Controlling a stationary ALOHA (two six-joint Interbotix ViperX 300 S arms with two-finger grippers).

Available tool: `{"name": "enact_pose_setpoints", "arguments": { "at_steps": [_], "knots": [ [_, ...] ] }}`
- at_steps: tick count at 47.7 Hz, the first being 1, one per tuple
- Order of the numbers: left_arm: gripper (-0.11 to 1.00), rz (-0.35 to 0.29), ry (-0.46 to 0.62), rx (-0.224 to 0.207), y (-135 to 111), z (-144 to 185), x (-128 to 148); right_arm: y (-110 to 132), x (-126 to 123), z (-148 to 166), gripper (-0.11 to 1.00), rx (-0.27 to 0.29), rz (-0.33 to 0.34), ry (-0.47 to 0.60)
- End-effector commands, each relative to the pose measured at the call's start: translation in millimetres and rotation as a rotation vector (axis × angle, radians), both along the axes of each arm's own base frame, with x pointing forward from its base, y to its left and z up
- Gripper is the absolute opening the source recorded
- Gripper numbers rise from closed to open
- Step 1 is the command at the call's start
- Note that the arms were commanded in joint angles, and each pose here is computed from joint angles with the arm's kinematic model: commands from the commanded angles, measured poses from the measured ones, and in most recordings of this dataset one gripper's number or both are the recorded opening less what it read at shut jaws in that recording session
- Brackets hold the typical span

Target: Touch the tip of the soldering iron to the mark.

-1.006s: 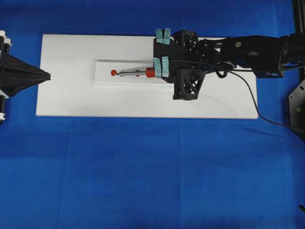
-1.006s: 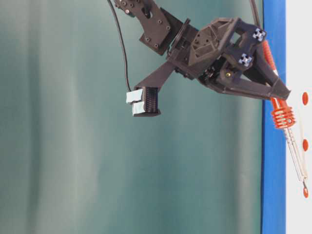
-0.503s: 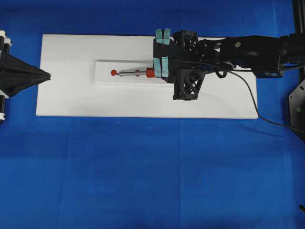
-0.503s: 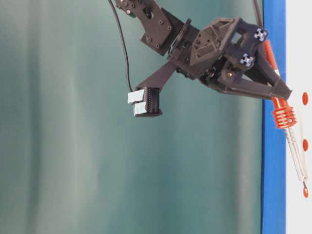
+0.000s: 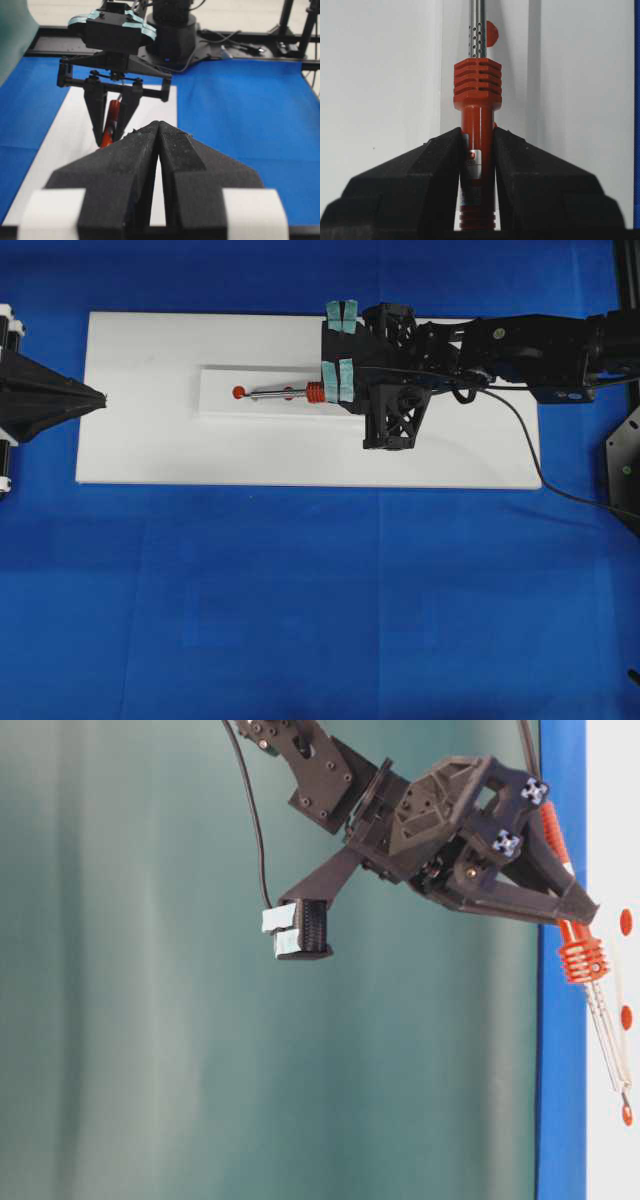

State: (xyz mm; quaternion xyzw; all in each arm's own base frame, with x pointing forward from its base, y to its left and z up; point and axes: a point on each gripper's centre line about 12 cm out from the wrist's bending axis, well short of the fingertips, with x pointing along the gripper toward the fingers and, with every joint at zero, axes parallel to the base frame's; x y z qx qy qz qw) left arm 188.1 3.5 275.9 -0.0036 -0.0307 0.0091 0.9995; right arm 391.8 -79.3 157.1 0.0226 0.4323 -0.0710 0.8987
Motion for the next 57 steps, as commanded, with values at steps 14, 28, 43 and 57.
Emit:
{"name": "enact_pose_setpoints", "arguments": {
  "at_steps": [14,28,43,57],
  "knots": [
    [0.0,-0.002,-0.014,0.003,-0.4,4.0,1.2,-1.9,5.8,13.8,0.06,-0.009,-0.002,-0.04],
    [0.0,-0.001,-0.014,0.003,-0.1,4.1,1.0,-2.9,-3.0,48.3,0.06,-0.019,-0.009,-0.096],
    [0.0,-0.002,-0.017,0.003,-0.4,4.6,0.7,-3.9,-25.7,97.8,0.06,-0.052,-0.008,-0.15],
    [0.0,-0.002,-0.018,0.003,-0.4,4.9,0.5,-4.1,-27.7,96.4,0.06,-0.051,-0.009,-0.139]
  ]
}}
